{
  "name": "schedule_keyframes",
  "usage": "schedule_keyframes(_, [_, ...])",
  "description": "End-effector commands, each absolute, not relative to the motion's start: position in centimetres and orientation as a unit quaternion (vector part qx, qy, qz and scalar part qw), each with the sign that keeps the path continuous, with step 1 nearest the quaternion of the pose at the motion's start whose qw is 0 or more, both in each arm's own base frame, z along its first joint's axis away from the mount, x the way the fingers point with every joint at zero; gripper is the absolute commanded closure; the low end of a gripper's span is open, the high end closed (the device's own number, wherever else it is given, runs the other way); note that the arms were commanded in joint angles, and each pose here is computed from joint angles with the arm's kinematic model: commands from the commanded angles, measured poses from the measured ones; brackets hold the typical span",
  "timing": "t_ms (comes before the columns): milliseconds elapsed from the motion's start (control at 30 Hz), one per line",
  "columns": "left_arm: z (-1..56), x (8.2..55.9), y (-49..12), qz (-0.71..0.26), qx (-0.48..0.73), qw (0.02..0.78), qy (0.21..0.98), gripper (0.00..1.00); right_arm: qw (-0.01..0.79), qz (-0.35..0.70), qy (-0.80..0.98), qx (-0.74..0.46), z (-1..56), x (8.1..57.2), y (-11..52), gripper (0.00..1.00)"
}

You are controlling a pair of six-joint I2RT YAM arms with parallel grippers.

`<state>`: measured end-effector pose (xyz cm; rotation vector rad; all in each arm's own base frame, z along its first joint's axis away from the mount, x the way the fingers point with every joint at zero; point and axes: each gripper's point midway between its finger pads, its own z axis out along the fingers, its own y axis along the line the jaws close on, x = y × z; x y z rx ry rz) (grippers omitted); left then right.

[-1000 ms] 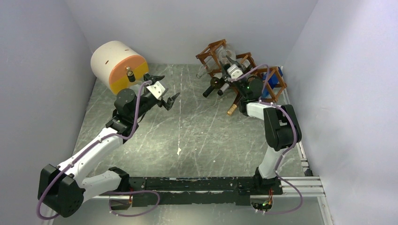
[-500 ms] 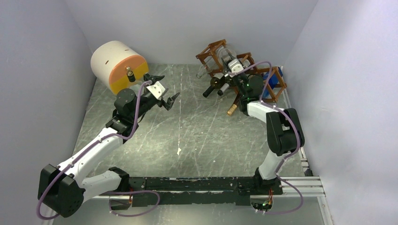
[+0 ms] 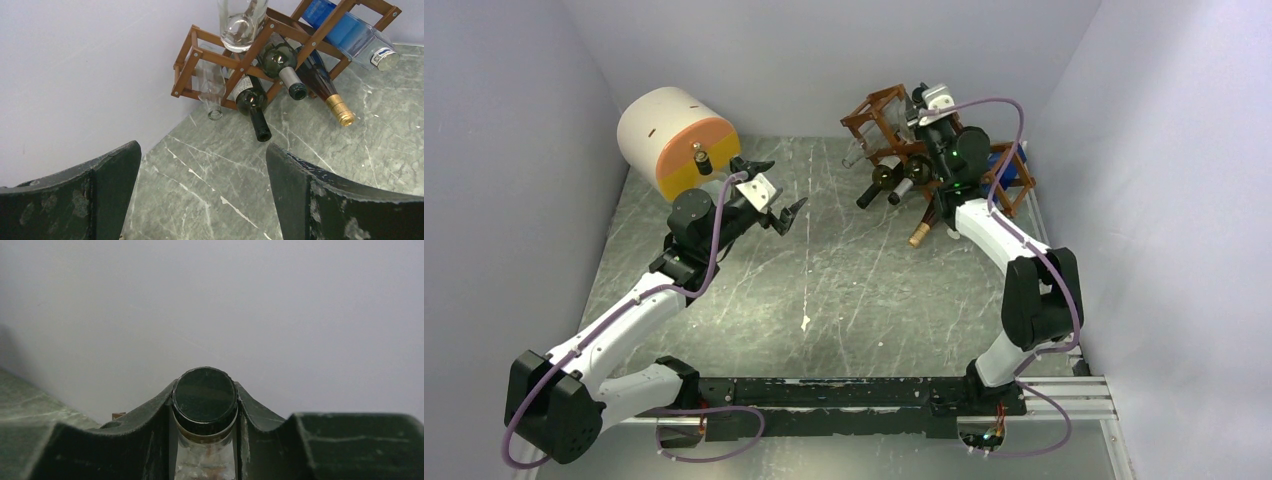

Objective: Take the wine bottle off the wine rack

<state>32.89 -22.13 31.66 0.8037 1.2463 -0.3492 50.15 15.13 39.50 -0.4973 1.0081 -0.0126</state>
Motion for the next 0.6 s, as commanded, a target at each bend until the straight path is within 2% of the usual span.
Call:
schedule_keyframes(0, [32.9, 32.9, -22.0, -0.159, 0.355, 0.737, 0.553, 0.02, 0.908, -0.035, 0.380, -0.173, 51.0, 46.3, 13.0, 1.00])
schedule_keyframes(267, [33.4, 32.9, -21.7, -0.158, 0.346, 0.740, 0.554, 0.02, 0.909, -0.016, 0.376, -0.179, 55.5, 45.6, 16.4, 1.00])
schedule_keyframes(567, [35.2, 33.1, -19.8, -0.140, 0.296, 0.761, 0.560, 0.02, 0.898, 0.035, 0.410, -0.154, 57.2, 43.9, 20.0, 1.00])
